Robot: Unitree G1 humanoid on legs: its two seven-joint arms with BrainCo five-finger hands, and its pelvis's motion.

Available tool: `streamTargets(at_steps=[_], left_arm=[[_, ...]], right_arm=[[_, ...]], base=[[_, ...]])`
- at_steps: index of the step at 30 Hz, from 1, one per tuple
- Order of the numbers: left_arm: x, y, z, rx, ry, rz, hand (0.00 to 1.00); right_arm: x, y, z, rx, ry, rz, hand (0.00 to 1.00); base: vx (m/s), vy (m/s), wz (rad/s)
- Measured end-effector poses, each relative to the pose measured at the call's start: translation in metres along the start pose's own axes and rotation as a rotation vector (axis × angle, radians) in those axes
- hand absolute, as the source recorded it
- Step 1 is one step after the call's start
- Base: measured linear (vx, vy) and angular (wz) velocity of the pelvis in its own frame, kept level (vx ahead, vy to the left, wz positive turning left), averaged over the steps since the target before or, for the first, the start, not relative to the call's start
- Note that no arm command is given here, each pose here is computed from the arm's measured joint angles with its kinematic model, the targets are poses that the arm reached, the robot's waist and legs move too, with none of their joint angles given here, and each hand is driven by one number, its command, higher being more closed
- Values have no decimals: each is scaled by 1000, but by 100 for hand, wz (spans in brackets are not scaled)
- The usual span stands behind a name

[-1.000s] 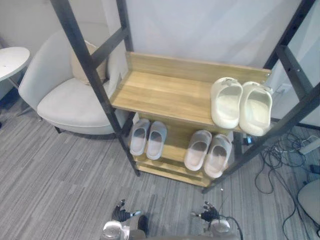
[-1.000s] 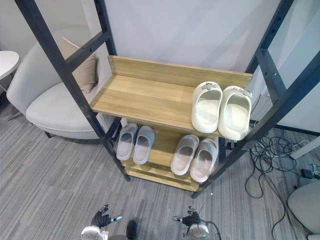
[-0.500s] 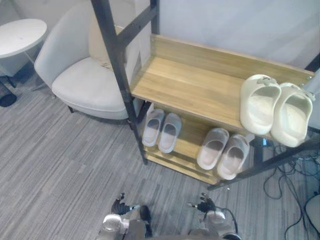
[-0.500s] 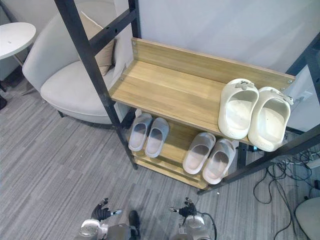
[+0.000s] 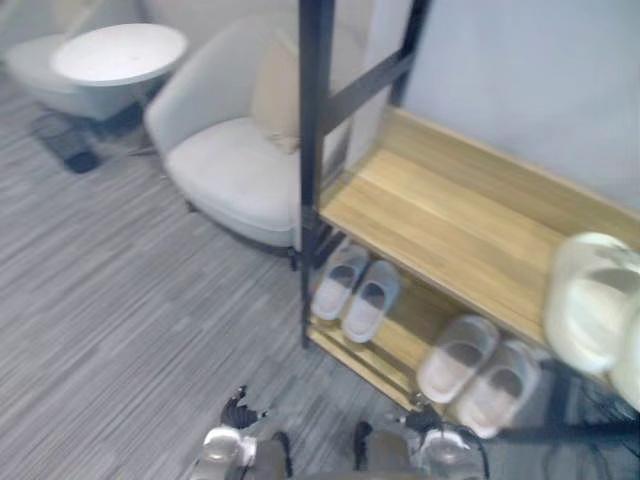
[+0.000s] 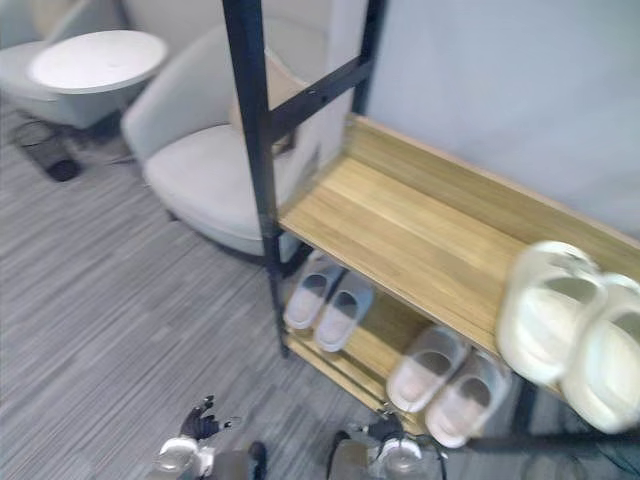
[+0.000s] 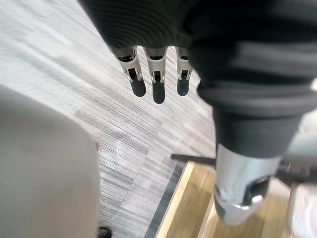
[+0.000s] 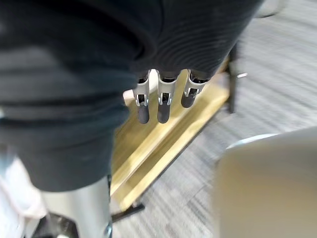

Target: Organize the slippers on the shoe rack

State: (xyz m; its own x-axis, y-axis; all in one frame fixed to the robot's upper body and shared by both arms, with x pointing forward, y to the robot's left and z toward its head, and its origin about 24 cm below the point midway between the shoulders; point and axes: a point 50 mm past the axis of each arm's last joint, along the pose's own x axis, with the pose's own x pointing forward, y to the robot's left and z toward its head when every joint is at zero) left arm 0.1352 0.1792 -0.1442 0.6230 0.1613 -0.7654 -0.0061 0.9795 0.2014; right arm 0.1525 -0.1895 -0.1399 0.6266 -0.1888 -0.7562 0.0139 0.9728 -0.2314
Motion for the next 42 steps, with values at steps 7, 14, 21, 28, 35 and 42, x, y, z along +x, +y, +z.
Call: streamTargets(at_steps=[7,14,21,28,35,42], left_arm=[[0,-1,1,1,-5,-3,0],[0,3,-1,8,1,5,0],[5,-2,18,38,-59,-2,0],[4,-19,25,23,-75,-43,0],[0,-3,-1,67,2,-15,0],[-1,4,-7,43,24,12,0]], right_arm=[[-4,8,-5,-3,2,18,0],[-7,28,-2,-10,-23,73,0],[-2,31,30,-24,-131,77,0],[3,12,34,-13,-130,7,0],[2,27,37,-1,-125,46,0],[-3,30,18,6,-74,64,0]], base=[[156,-49,27],[81,15,57],[-43,6,85],[-51,115,90],[-43,135,46],[-69,48,63]])
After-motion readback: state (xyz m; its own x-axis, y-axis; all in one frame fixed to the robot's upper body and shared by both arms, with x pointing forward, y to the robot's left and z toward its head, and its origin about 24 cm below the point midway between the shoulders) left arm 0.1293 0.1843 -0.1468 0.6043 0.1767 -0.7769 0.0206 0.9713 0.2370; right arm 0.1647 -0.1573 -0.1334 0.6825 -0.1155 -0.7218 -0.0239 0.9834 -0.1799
